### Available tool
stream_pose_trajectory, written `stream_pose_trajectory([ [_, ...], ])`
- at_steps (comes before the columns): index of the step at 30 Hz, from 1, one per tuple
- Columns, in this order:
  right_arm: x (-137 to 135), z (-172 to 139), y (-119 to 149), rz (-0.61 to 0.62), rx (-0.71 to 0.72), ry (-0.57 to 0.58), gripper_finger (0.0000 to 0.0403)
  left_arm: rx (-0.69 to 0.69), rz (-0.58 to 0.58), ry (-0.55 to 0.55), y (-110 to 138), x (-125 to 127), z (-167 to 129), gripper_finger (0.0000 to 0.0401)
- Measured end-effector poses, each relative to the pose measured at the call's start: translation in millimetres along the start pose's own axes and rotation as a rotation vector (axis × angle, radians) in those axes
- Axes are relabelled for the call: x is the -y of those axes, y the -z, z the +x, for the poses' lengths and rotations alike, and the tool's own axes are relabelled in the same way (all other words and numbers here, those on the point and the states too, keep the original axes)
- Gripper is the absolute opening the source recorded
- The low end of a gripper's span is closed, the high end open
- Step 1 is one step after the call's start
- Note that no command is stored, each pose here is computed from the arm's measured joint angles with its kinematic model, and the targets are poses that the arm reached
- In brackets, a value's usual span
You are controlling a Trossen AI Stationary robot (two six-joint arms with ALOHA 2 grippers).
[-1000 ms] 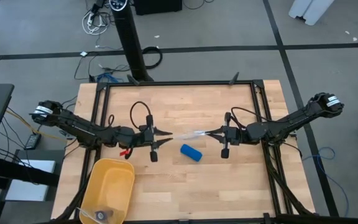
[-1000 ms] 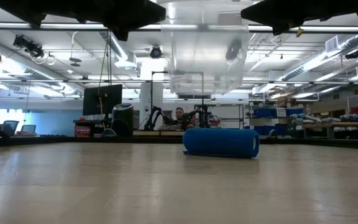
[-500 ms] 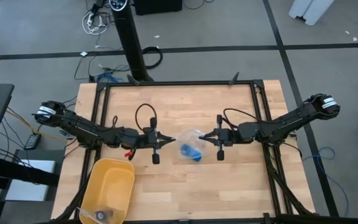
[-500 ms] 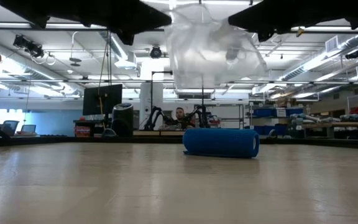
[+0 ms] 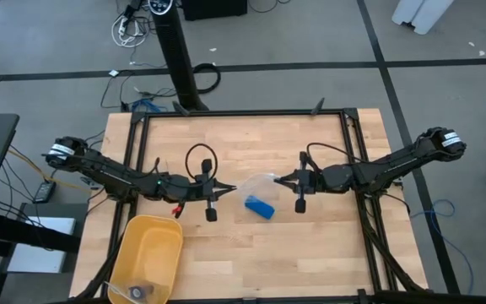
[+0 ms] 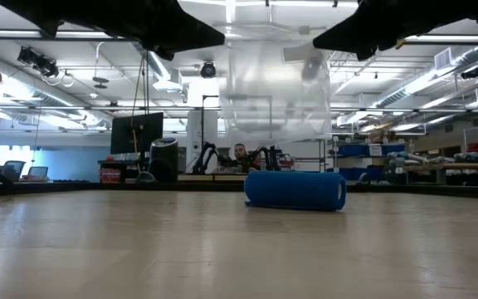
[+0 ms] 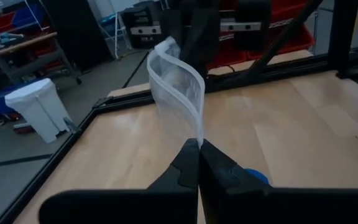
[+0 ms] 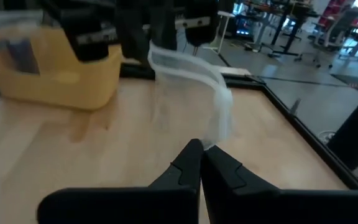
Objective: Roll bandage
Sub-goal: Open the zip bag
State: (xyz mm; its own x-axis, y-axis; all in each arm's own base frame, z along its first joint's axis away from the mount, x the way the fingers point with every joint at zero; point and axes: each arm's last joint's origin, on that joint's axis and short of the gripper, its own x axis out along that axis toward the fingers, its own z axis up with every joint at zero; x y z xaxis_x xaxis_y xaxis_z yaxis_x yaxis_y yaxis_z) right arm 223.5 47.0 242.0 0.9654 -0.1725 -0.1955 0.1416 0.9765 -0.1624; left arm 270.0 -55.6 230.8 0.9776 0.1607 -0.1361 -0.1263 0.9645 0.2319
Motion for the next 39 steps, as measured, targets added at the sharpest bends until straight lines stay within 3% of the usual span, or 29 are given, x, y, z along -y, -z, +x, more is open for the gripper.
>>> stream_pose_trajectory([
  [8,0.6,-0.1,-4.6,0.091,0.046,0.004,0.0090,0.013,-0.004,0.007,-1.2,0.0,0.0,0.0004],
  [11,0.8,-0.1,-4.4,0.093,0.043,0.009,0.0104,0.012,-0.004,0.008,-1.1,0.1,0.0,0.0004],
  [14,0.9,-0.2,-3.6,0.070,0.035,0.025,0.0084,0.011,-0.003,0.010,-1.0,0.2,0.0,0.0004],
  [19,0.4,-0.3,-1.3,0.042,0.012,0.024,0.0010,0.016,-0.007,0.009,-1.5,0.1,0.0,0.0004],
  [24,-0.9,-0.3,-2.6,-0.002,0.027,-0.023,0.0005,0.042,-0.017,0.052,-3.5,0.8,0.0,0.0004],
  [31,-3.7,-1.0,-5.0,-0.155,0.066,-0.122,0.0003,0.020,0.021,0.063,-0.9,1.3,0.3,0.0004],
  [39,-5.1,-5.1,-6.1,-0.205,0.080,-0.211,0.0001,0.018,0.038,0.062,-0.4,-0.9,1.3,0.0004],
])
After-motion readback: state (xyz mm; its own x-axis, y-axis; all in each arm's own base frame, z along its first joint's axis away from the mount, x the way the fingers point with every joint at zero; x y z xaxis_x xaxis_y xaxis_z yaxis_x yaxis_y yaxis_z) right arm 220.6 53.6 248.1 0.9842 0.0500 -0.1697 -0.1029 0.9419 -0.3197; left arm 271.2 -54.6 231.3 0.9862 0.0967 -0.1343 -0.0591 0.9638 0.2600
